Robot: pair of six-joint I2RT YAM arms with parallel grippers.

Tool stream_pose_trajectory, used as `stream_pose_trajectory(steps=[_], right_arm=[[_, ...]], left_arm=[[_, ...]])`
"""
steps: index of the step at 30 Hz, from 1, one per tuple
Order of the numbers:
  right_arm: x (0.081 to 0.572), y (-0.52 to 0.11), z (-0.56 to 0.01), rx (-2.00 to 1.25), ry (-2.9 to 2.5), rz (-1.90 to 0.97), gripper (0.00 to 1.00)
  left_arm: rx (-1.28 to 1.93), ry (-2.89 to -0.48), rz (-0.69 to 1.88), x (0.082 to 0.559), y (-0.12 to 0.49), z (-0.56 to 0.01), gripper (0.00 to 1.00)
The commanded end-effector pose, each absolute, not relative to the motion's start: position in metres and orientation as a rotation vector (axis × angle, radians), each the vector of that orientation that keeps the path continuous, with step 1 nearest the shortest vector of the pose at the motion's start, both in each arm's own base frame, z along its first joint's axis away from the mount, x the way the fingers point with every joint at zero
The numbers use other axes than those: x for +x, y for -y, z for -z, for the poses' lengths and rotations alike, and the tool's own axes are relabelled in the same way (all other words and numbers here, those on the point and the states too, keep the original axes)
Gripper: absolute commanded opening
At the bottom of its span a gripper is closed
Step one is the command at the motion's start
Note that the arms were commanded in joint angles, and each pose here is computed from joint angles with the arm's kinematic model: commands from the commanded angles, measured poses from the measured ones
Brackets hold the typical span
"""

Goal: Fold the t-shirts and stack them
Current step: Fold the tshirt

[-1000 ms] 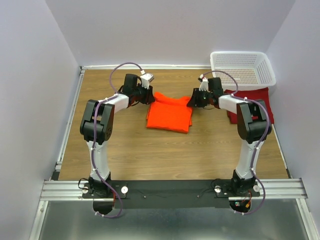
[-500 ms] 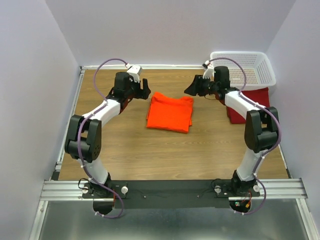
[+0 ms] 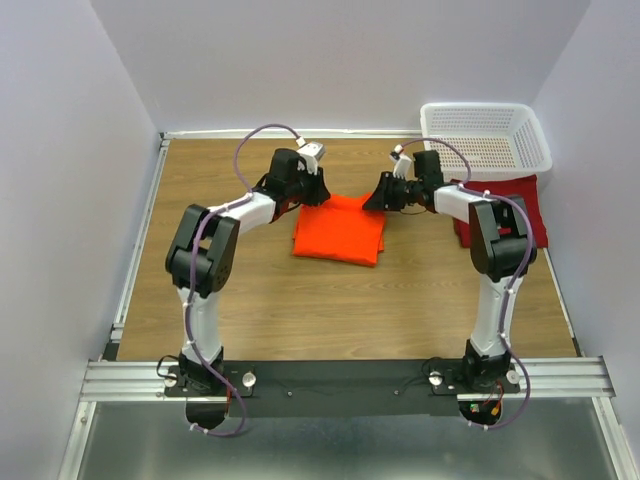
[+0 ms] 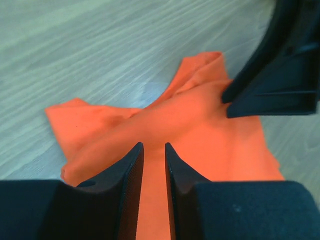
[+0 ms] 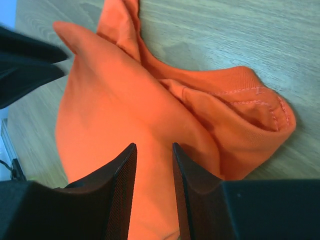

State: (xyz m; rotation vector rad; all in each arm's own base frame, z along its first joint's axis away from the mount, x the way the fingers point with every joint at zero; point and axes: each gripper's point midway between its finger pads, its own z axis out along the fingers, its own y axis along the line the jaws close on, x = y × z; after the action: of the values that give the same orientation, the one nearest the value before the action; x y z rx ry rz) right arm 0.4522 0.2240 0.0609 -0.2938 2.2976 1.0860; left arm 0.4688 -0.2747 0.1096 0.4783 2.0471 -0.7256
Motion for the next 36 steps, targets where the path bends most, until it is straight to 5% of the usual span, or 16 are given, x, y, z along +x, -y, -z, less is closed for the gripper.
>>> stream_pose_trajectory(steps=[1, 11, 18, 23, 28, 34, 36], right_arm=[[0.465, -0.223, -0.051, -0.306, -2.297, -1.055, 0.42], [0.497, -0.199, -0.052, -0.173, -2.296, -0.861, 0.5], [0.472, -0.237, -0.126, -0.222, -2.208, -1.088, 0.53], [0.427, -0.27, -0.147, -0.286, -2.212, -1.227, 0.54], [0.368, -0.303, -0.142, -0.323, -2.234, -1.447, 0.51], [0.345, -0.313, -0.101, -0.224, -2.252, -1.648, 0.4], [0.342, -0.311, -0.073, -0.196, -2.308, -1.643, 0.36]], left_arm=[[0.328, -2.187, 0.748, 0.489, 0.256, -0.067, 0.3], [0.077, -2.317, 0.754, 0.501, 0.23, -0.029, 0.33], [0.06, -2.184, 0.825, 0.484, 0.231, -0.103, 0.73], [0.053, -2.119, 0.788, 0.456, 0.219, -0.141, 0.75], [0.06, -2.144, 0.803, 0.412, 0.222, -0.139, 0.67], [0.039, -2.28, 0.833, 0.381, 0.234, -0.085, 0.3], [0.017, -2.311, 0.82, 0.38, 0.232, -0.073, 0.27]])
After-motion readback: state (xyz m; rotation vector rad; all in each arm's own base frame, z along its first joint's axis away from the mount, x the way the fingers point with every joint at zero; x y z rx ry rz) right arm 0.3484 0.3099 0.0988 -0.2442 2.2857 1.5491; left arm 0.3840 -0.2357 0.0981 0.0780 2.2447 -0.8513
